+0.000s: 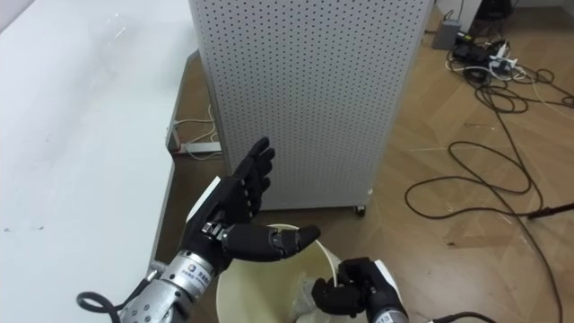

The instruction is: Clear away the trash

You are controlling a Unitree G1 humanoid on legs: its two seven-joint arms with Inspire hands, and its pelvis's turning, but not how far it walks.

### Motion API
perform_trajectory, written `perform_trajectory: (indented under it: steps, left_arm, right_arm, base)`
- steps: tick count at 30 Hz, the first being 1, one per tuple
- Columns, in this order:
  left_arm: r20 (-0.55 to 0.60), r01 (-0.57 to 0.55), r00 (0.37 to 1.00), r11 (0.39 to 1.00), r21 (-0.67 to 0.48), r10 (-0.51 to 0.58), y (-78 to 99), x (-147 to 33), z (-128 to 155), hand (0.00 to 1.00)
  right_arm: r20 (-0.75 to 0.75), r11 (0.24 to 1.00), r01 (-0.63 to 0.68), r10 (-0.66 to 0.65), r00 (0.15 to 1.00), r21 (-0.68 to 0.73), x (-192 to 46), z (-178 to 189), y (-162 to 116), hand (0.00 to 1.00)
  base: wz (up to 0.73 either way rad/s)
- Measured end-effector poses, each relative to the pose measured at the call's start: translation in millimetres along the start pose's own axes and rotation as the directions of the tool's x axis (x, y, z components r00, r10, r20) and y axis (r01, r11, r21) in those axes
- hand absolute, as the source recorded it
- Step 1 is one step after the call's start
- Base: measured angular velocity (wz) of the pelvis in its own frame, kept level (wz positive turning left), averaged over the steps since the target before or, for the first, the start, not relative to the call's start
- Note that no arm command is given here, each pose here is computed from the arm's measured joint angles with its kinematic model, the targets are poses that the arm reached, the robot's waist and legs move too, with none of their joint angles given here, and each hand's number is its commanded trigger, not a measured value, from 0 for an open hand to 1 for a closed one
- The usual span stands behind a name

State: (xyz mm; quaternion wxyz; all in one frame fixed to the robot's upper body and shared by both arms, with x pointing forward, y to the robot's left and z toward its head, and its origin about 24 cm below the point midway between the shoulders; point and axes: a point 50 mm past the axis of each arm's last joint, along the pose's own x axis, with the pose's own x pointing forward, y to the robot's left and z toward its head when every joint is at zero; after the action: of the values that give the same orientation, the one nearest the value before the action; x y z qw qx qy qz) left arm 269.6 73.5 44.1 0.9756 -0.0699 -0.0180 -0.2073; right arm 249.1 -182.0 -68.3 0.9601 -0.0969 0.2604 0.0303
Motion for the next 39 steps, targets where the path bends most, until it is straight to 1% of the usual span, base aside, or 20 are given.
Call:
perform_trajectory:
  steps: [5, 7, 10, 17, 21, 23, 27, 31, 36, 39]
  left_arm:
    - [0.001, -0.012, 1.000, 1.000, 0.025, 0.012, 2.1, -0.4, 0.3, 0.00]
    - [0.015, -0.022, 1.000, 0.999, 0.043, 0.022, 3.8, -0.4, 3.9, 0.00]
    - [0.063, -0.021, 0.998, 0.998, 0.061, 0.017, 4.4, -0.6, 15.6, 0.00]
    - [0.092, -0.124, 0.989, 0.990, 0.071, 0.118, 23.9, -2.1, 22.5, 0.00]
    - [0.104, -0.171, 0.981, 0.982, 0.079, 0.162, 29.2, -3.2, 24.0, 0.00]
    - [0.103, -0.177, 0.980, 0.981, 0.079, 0.168, 30.6, -4.0, 23.8, 0.00]
    - [0.096, -0.217, 0.973, 0.974, 0.073, 0.209, 39.7, -9.2, 21.8, 0.00]
    - [0.091, -0.228, 0.971, 0.970, 0.082, 0.220, 41.5, -12.0, 19.8, 0.00]
    - [0.140, -0.270, 0.957, 0.955, 0.125, 0.253, 44.6, -19.6, 26.5, 0.00]
    - [0.168, -0.283, 0.952, 0.947, 0.154, 0.257, 45.2, -21.9, 29.3, 0.00]
  right_arm:
    - [-0.003, 0.999, 0.039, -0.039, 0.999, 0.007, -2.5, -2.8, -7.3, 1.00]
    - [0.015, 0.999, 0.049, -0.049, 0.999, 0.014, -4.6, -0.5, -9.1, 1.00]
    - [0.047, 0.997, 0.060, -0.062, 0.997, 0.039, -14.0, -0.9, -10.9, 1.00]
    - [0.051, 0.997, 0.045, -0.048, 0.998, 0.063, -14.9, -0.8, -7.0, 1.00]
    - [0.035, 0.995, 0.046, -0.049, 0.998, 0.090, -17.1, -5.9, -7.8, 1.00]
    - [0.018, 0.995, 0.050, -0.052, 0.999, 0.089, -20.0, -12.0, -8.7, 1.00]
    - [0.015, 0.995, 0.049, -0.050, 0.999, 0.082, -20.4, -12.9, -8.1, 1.00]
    - [0.014, 0.996, 0.033, -0.034, 0.999, 0.082, -21.0, -14.1, -5.9, 1.00]
    - [0.027, 0.996, 0.026, -0.028, 0.999, 0.083, -21.1, -12.8, -5.9, 1.00]
    - [0.035, 0.998, 0.018, -0.021, 0.999, 0.063, -21.3, -12.1, -7.2, 1.00]
  base:
    - [-0.10]
    - [-0.20]
    - [-0.19]
    - [-0.53]
    - [-0.52]
    - [-0.24]
    - [-0.39]
    - [-0.27]
    - [-0.46]
    - [-0.12]
